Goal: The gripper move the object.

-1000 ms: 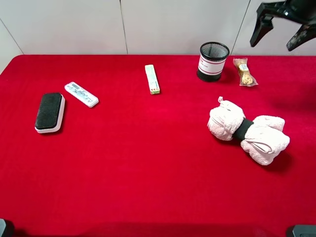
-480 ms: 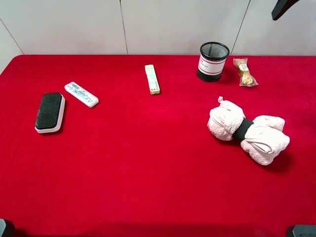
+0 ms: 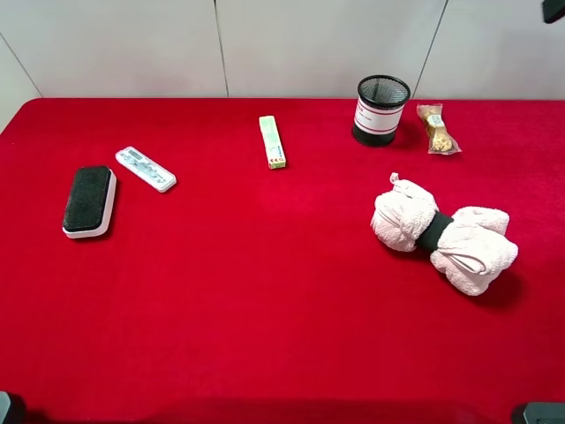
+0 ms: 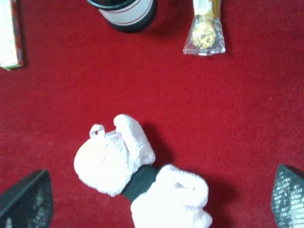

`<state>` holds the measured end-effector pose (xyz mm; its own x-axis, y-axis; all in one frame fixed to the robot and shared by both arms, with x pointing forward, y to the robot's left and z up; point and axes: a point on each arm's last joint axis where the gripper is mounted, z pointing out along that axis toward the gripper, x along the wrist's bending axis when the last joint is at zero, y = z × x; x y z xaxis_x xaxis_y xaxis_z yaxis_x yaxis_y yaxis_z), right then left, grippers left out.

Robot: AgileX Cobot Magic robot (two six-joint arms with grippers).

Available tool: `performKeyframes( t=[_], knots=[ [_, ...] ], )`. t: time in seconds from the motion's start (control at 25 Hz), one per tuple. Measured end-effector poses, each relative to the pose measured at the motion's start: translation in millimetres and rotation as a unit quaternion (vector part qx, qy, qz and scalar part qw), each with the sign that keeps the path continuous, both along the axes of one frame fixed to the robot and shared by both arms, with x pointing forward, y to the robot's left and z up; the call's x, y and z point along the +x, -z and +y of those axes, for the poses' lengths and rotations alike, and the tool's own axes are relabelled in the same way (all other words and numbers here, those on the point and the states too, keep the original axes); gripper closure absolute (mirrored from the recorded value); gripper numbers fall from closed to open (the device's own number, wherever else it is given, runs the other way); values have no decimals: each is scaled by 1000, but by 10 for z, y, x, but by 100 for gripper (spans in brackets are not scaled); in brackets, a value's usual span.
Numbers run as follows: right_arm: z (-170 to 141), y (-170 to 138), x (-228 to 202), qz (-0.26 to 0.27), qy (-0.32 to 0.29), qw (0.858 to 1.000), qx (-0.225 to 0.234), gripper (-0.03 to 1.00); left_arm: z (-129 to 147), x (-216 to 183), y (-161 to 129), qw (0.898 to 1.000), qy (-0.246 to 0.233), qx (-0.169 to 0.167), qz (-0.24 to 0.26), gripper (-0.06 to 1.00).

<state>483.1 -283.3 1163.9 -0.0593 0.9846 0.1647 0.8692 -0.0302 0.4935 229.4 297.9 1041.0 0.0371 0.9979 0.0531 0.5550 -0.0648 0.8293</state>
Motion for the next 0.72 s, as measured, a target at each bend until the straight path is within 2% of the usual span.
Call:
performKeyframes(
  t=[0.4, 0.72],
  knots=[
    [3, -82, -950, -69, 0, 998, 0, 27, 0, 0, 0, 1000, 0, 0, 0, -4],
    [4, -36, -1665, -146, 0, 989, 0, 27, 0, 0, 0, 1000, 0, 0, 0, -4]
  ],
)
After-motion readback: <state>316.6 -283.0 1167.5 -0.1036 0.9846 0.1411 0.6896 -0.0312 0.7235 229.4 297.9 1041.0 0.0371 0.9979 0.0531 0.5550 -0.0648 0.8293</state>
